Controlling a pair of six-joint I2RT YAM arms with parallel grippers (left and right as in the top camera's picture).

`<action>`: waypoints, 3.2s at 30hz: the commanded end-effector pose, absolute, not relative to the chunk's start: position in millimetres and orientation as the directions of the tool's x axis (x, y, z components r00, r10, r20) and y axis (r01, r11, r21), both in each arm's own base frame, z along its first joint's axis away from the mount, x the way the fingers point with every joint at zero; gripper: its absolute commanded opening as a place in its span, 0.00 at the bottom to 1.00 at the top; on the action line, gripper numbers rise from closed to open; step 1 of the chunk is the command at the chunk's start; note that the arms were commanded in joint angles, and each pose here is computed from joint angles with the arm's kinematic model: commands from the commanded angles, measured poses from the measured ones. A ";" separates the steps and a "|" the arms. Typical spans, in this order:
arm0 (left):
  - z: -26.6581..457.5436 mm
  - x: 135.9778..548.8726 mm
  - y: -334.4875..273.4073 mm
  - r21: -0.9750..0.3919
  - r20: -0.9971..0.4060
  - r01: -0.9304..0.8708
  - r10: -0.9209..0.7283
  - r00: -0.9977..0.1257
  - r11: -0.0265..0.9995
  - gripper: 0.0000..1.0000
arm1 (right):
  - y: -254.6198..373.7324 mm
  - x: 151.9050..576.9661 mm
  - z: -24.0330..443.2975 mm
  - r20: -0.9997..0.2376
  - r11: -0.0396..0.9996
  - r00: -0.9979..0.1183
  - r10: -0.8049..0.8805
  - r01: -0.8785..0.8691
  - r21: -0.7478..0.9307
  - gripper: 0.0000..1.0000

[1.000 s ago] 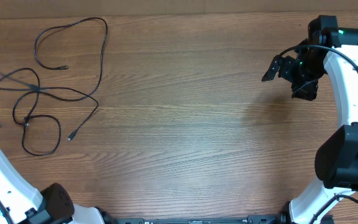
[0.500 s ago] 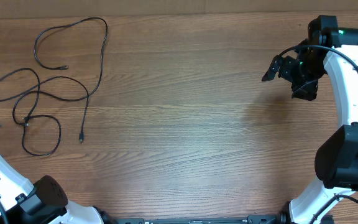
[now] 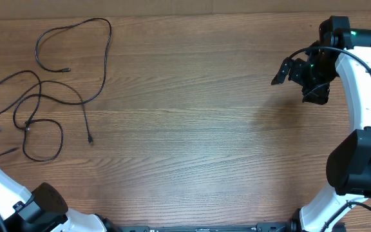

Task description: Untangle cables

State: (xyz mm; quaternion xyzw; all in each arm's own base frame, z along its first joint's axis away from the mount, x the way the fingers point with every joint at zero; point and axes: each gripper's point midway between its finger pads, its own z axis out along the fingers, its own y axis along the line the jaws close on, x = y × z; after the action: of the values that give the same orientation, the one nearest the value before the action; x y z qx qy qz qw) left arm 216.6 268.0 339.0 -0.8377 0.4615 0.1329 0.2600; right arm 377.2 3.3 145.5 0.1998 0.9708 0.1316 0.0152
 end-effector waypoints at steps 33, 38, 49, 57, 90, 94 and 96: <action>374.0 335.0 151.5 -0.210 -0.602 -0.726 -0.672 -0.432 0.655 0.84 | 7.6 380.3 144.1 0.019 0.889 -0.925 0.380 0.370 0.271 0.93; 379.2 357.9 74.0 -0.229 -0.606 -0.400 -0.451 -0.655 0.888 0.87 | 15.5 376.3 151.1 0.013 0.897 -0.933 0.360 0.350 0.272 0.80; 365.7 341.2 -28.7 -0.270 -0.521 -0.018 -0.162 -0.838 0.963 1.00 | 31.0 349.4 236.2 -0.217 0.924 -0.926 0.309 0.238 0.301 0.82; 370.3 330.4 -55.0 -0.247 -0.528 0.000 -0.134 -0.839 0.969 1.00 | 15.0 309.3 310.1 -0.462 0.942 -0.830 0.312 0.208 0.263 0.88; 423.5 312.8 -77.5 -0.179 -0.720 0.014 -0.122 -0.683 0.984 0.99 | -3.7 263.7 352.5 -0.608 0.950 -0.730 0.313 0.238 0.203 1.00; 422.8 313.3 -77.7 -0.179 -0.719 0.013 -0.121 -0.685 0.984 1.00 | -3.5 262.2 353.6 -0.611 0.950 -0.728 0.312 0.237 0.203 1.00; 422.7 313.4 -77.7 -0.178 -0.718 0.013 -0.121 -0.685 0.984 1.00 | -4.1 255.8 357.2 -0.621 0.950 -0.719 0.312 0.237 0.203 1.00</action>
State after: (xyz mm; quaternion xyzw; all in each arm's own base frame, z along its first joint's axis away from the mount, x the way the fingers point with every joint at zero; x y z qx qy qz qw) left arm 310.9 -78.3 423.3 -0.0205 0.9141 -0.0869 0.3956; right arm 264.2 -2.3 348.6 0.1496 0.9310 0.0594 0.3275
